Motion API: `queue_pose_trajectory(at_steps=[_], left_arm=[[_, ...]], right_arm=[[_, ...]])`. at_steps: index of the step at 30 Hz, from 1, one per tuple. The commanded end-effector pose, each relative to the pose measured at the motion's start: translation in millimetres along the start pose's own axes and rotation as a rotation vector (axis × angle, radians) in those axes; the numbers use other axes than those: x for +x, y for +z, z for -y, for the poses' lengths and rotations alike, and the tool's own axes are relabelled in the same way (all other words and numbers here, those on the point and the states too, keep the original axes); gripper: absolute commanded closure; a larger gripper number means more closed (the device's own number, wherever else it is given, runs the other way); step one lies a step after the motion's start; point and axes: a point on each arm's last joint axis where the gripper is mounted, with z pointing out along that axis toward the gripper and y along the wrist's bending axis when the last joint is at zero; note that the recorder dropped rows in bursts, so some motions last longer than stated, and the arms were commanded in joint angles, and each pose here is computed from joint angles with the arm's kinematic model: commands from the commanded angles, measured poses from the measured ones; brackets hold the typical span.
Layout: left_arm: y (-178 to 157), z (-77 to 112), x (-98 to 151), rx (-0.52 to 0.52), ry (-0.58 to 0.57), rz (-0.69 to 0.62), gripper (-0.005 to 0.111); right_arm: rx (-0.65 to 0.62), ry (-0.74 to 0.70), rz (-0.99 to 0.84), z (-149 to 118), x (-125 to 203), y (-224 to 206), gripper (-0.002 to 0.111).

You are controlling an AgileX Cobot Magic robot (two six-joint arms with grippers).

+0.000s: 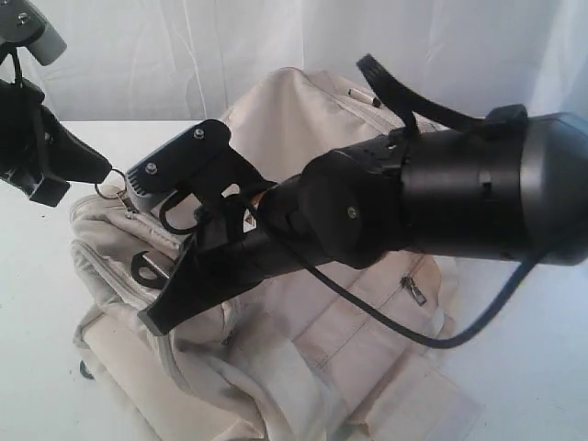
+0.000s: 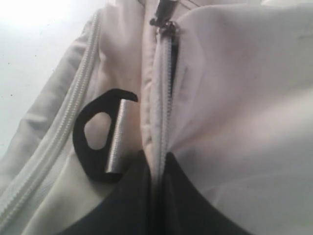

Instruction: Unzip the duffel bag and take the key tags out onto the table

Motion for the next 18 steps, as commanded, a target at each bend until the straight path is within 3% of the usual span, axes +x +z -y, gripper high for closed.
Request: queue_pose_trajectory(at_steps=[1, 12, 18], left_arm=[[-2.5, -8.9, -1.2, -0.081, -0.01, 0.016, 0.107], [-2.3, -5.9, 0.2, -0.048, -0.031, 0.001, 0.107], [-5.2, 17.1, 2.2, 0.198, -0.102, -0.034, 0.107]], right_arm=[[-0.037, -0.027, -0.183, -5.7, 38.2, -12.3, 0.108], [0.039, -0.03, -0.218, 3.9, 66.1, -42.0, 0.108], [0.052, -0.043, -0.164, 4.6, 64.1, -46.2, 0.108]])
